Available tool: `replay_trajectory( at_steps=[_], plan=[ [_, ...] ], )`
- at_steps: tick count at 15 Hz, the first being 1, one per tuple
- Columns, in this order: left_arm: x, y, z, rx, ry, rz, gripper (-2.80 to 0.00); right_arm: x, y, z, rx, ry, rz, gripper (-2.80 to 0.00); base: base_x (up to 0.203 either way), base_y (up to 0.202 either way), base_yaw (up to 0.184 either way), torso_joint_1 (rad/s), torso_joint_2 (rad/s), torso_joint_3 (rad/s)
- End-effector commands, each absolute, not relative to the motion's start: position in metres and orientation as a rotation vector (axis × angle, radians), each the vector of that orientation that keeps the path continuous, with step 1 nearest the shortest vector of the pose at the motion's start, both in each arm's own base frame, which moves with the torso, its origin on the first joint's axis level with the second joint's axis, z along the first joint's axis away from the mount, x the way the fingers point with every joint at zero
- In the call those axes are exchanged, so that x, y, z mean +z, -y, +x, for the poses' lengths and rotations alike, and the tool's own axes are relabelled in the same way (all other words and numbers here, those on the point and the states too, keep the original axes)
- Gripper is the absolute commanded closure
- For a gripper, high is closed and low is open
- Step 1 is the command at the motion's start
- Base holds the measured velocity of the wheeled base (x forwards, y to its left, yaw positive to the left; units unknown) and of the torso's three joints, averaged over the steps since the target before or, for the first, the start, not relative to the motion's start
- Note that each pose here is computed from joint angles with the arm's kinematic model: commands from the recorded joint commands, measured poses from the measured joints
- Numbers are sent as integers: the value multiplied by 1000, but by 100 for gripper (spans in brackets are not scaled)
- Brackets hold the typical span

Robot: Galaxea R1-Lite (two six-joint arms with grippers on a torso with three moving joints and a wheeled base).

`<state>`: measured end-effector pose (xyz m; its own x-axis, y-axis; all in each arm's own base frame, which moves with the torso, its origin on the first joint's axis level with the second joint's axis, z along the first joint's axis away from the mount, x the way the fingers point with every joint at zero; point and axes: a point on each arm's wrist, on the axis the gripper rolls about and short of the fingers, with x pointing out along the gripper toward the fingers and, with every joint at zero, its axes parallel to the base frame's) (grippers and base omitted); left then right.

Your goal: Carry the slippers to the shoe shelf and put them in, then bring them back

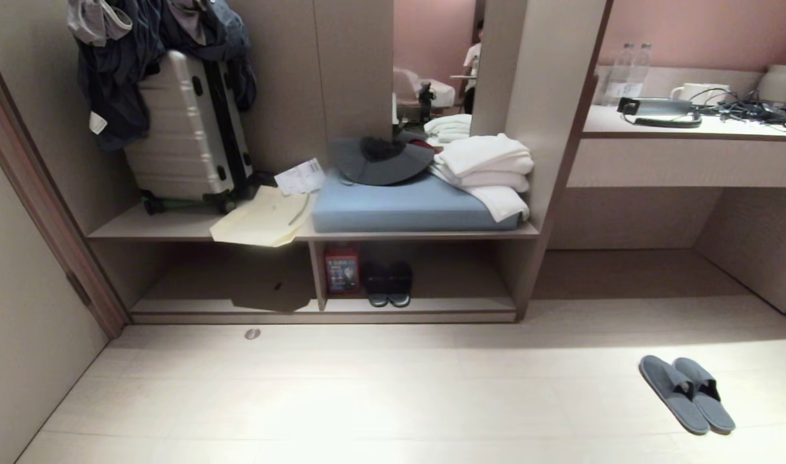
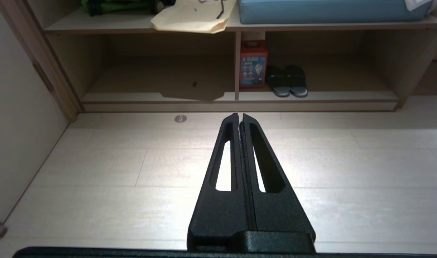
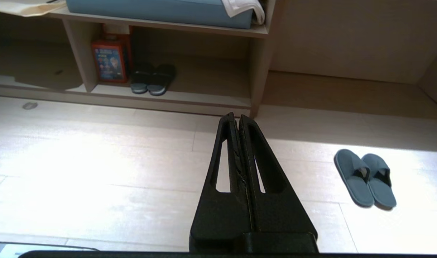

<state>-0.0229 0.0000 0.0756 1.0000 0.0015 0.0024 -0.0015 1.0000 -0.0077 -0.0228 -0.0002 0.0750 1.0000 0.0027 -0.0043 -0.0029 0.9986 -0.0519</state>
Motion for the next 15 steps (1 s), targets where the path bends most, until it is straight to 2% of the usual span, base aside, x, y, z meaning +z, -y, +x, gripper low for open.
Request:
replay_trajectory(
  at_steps=[1,15],
  plan=[
    [76,0,-23,3,2,-8,0,75,0,-23,3,-6,-53,0,-194,0,4,-1,2,4],
    [75,0,-23,2,0,-9,0,75,0,-23,3,-6,-52,0,-196,0,0,1,2,1]
  ],
)
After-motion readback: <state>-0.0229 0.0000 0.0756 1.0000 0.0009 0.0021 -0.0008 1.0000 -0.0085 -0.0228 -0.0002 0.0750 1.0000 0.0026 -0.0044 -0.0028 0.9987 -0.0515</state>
